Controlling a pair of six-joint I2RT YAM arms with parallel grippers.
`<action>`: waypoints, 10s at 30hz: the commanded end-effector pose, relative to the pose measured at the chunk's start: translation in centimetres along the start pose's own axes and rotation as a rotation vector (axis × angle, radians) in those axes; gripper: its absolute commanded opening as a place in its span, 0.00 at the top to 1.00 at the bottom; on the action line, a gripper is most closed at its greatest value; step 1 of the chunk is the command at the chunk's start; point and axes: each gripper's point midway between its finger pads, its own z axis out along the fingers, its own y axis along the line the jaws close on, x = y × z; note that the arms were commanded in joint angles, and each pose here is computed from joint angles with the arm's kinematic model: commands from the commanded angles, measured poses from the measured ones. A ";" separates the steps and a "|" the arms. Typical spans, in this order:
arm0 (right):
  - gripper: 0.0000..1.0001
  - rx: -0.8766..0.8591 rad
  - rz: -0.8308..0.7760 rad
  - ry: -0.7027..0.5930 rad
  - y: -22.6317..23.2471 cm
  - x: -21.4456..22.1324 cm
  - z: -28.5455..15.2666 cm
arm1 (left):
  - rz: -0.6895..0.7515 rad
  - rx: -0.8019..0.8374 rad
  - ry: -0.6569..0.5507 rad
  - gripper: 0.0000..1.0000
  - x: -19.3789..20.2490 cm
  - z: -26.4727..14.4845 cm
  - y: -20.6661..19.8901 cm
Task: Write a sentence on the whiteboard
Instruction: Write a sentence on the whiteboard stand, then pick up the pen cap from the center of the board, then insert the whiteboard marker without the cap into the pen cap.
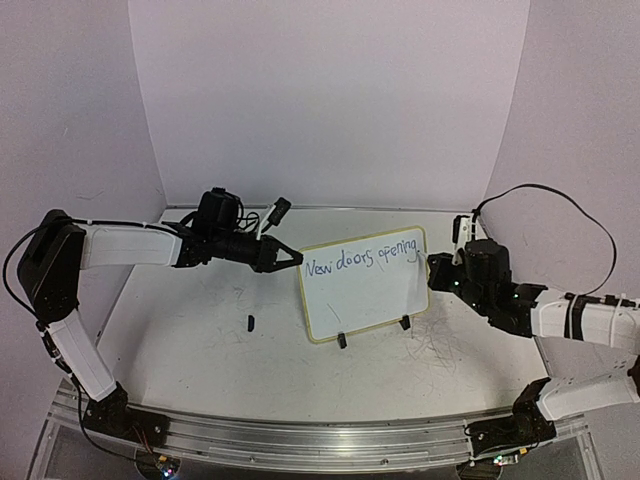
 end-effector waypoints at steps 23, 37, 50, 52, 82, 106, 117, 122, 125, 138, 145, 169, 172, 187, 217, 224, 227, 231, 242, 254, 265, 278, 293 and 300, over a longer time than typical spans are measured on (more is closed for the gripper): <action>1.00 -0.024 0.056 -0.105 -1.0 -5.6 -6.6 | 0.002 -0.027 0.040 0.89 0.9 -0.1 -0.2; 1.00 -0.039 -0.055 -0.148 -0.5 -7.6 -8.0 | 0.029 -0.255 -0.085 0.07 -3.7 -5.4 -0.8; 1.00 -0.131 -0.158 -0.145 1.1 -6.9 -7.7 | -0.628 -0.767 0.070 0.13 9.0 -10.6 6.5; 1.00 -0.148 -0.162 -0.151 1.4 -7.0 -8.0 | -0.681 -0.752 0.126 0.18 10.6 -9.6 6.8; 1.00 -0.245 -0.131 -0.110 2.5 -5.2 -8.0 | -0.646 -0.949 0.342 0.85 16.8 -5.4 11.0; 1.00 -0.361 -0.039 -0.056 4.5 -3.8 -7.3 | -1.701 -1.011 -0.232 1.00 19.8 -9.4 7.0; 1.00 -0.340 -0.044 -0.065 3.8 -3.4 -7.4 | -1.556 -1.025 -0.299 0.36 16.8 -10.3 6.3; 1.00 -0.332 -0.052 -0.058 3.7 -3.1 -7.2 | -0.989 -1.076 -0.200 0.26 14.4 -13.7 6.8; 1.00 -0.332 -0.068 -0.052 3.7 -2.8 -7.0 | -0.643 -1.006 -0.046 0.25 13.7 -13.7 6.1; 1.00 -0.344 -0.080 -0.107 3.6 -4.0 -8.3 | 0.528 -0.487 0.283 0.16 9.2 -9.8 -1.6; 1.00 -0.334 -0.096 -0.147 3.2 -4.8 -9.3 | 0.807 -0.467 0.646 0.15 16.4 -9.5 1.9; 1.00 -0.334 -0.100 -0.115 3.0 -3.6 -8.7 | 0.869 -0.318 0.802 0.35 20.7 -6.4 5.1; 1.00 -0.340 -0.096 -0.115 3.1 -3.6 -8.8 | 0.857 -0.307 0.817 0.46 20.9 -6.2 5.2; 1.00 -0.339 -0.095 -0.121 3.1 -3.7 -8.8 | 0.659 -0.309 0.890 0.55 22.8 -7.6 4.6; 1.00 -0.393 -0.200 -0.077 4.8 -3.9 -8.6 | 0.585 -0.316 0.581 1.00 14.9 -7.5 0.4; 1.00 -0.932 -0.276 0.036 13.4 -3.2 -12.9 | 0.406 -0.065 0.308 1.00 7.8 -6.2 -8.2; 1.00 -1.089 -0.279 0.113 16.1 -3.0 -14.0 | 0.335 0.015 0.291 1.00 6.6 -5.4 -10.0; 1.00 -1.147 -0.276 0.249 18.6 -2.2 -13.1 | 0.337 0.028 0.306 1.00 6.4 -4.5 -11.3; 1.00 -1.105 -0.233 0.545 23.4 3.7 -9.5 | 0.451 -0.024 0.310 1.00 6.7 -4.7 -11.6; 1.00 -1.097 -0.208 0.608 24.4 5.2 -7.6 | 0.546 -0.056 0.329 1.00 7.3 -4.7 -11.2; 1.00 -1.114 -0.211 0.612 24.7 5.3 -7.6 | 0.563 -0.064 0.347 1.00 7.8 -4.4 -11.0; 1.00 -1.124 -0.218 0.628 25.0 6.0 -7.7 | 0.567 -0.066 0.358 1.00 8.0 -4.2 -11.0; 1.00 -1.132 -0.226 0.645 26.0 6.9 -7.6 | 0.581 -0.067 0.360 1.00 7.8 -3.9 -11.3; 1.00 -1.131 -0.227 0.663 26.5 7.6 -7.4 | 0.597 -0.073 0.353 1.00 7.4 -3.8 -11.5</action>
